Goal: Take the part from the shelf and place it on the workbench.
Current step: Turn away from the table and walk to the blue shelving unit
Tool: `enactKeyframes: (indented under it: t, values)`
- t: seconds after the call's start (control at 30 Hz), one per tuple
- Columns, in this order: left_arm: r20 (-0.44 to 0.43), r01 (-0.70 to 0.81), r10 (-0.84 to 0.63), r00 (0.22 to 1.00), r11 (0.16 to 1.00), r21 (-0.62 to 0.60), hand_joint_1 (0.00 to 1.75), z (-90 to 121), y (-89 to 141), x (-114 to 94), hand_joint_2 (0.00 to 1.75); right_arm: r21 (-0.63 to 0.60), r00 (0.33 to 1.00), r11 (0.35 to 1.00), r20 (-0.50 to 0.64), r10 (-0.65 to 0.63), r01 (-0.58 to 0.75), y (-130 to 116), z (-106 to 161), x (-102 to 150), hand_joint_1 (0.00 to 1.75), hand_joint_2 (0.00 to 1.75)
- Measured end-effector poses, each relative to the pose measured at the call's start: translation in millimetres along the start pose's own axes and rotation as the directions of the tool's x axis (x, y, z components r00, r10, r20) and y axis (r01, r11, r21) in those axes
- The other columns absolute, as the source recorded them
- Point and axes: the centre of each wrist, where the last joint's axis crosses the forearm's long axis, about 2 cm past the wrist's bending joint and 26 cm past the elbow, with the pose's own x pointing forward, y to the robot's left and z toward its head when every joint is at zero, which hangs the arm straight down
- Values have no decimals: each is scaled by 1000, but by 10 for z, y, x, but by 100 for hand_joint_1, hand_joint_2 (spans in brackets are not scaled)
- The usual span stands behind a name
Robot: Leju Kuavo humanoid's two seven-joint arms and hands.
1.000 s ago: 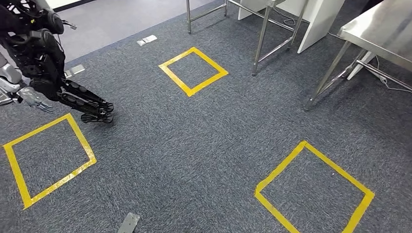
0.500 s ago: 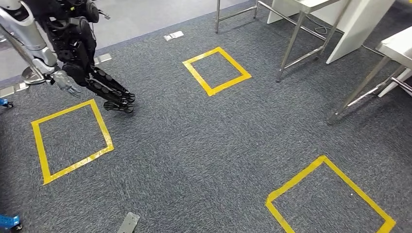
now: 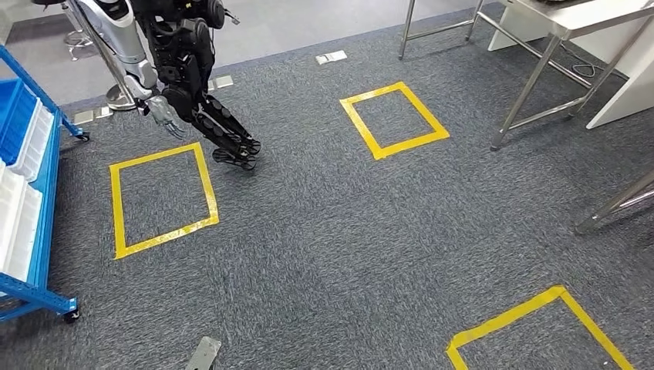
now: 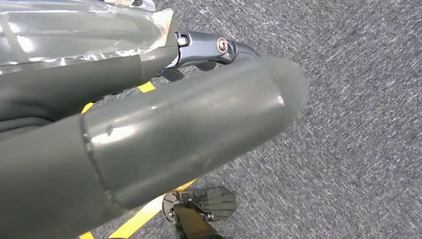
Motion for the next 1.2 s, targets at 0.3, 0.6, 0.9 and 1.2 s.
enactKeyframes:
  t: [0.3, 0.6, 0.9, 1.2]
  values:
    - [-2, 5, -5, 1000, 1000, -2, 0, 2, 4, -8, 0, 1, 1000, 1000, -4, -3, 3, 9, 3, -22, 0, 0]
    - [2, 9, -9, 1000, 1000, 2, 0, -10, 11, 20, 0, -1, 1000, 1000, 1, -6, 6, 0, -1, 8, 0, 0]
    - [6, 11, -11, 1000, 1000, -4, 0, -11, -19, 41, 0, 12, 1000, 1000, 23, -13, 13, 21, 1, 27, 0, 0]
    - [-2, 113, -114, 993, 987, -115, 0, -108, -134, 389, 0, -1, 993, 993, 29, -115, 115, 277, 120, 1347, 0, 0]
